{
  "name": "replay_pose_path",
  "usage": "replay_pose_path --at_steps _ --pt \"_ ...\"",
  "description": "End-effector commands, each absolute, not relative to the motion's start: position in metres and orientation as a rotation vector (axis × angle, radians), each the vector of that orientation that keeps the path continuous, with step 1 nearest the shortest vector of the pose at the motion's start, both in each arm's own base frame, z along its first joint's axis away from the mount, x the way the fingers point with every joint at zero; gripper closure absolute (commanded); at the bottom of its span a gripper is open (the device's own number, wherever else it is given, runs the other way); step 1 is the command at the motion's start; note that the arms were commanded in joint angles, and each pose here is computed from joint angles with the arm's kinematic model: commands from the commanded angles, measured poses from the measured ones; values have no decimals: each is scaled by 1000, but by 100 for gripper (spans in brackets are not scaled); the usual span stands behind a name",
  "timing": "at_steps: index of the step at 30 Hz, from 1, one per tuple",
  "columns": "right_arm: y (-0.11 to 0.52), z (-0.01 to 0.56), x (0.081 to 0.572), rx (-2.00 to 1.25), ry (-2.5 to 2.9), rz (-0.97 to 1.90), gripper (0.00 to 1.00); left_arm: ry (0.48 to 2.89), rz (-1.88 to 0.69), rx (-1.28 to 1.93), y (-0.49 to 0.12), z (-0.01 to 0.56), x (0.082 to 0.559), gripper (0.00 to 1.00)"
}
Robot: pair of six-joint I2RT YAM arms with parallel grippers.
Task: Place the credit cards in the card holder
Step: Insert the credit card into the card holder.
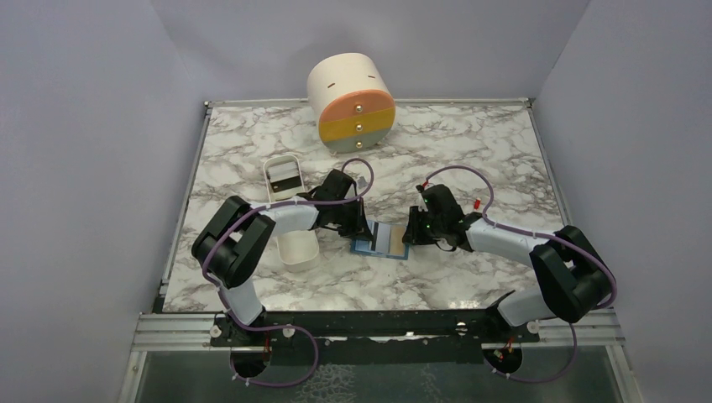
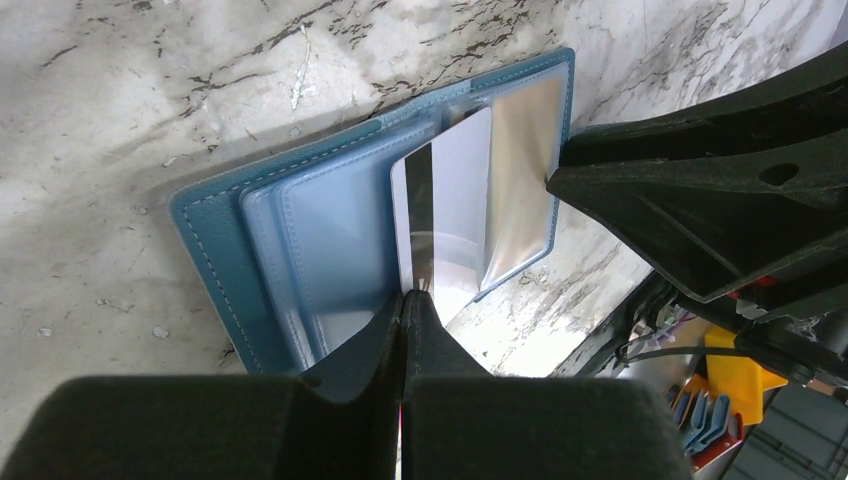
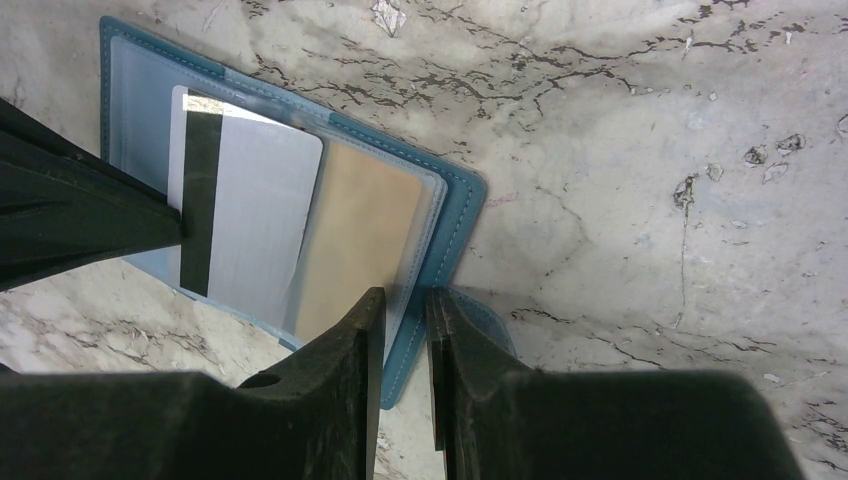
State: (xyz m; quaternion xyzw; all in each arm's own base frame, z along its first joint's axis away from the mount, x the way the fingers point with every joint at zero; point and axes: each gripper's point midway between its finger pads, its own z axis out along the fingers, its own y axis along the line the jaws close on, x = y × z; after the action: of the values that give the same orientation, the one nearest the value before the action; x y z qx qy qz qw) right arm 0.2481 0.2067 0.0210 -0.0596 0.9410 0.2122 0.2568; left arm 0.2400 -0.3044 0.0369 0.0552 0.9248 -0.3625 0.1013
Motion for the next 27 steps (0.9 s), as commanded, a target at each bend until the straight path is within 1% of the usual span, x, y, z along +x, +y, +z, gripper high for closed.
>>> replay_pose_path --at_steps 1,14,17,27 --pt "199 7 244 -165 2573 527 78 2709 -1065 166 -309 43 244 100" --pt "199 8 244 -164 2570 529 78 2753 -1014 111 -299 35 235 100" --pt "199 9 244 -162 2569 529 78 2722 -1018 110 -298 44 236 100" --pt "200 9 244 -159 2569 536 78 2730 -1016 111 -302 42 232 100"
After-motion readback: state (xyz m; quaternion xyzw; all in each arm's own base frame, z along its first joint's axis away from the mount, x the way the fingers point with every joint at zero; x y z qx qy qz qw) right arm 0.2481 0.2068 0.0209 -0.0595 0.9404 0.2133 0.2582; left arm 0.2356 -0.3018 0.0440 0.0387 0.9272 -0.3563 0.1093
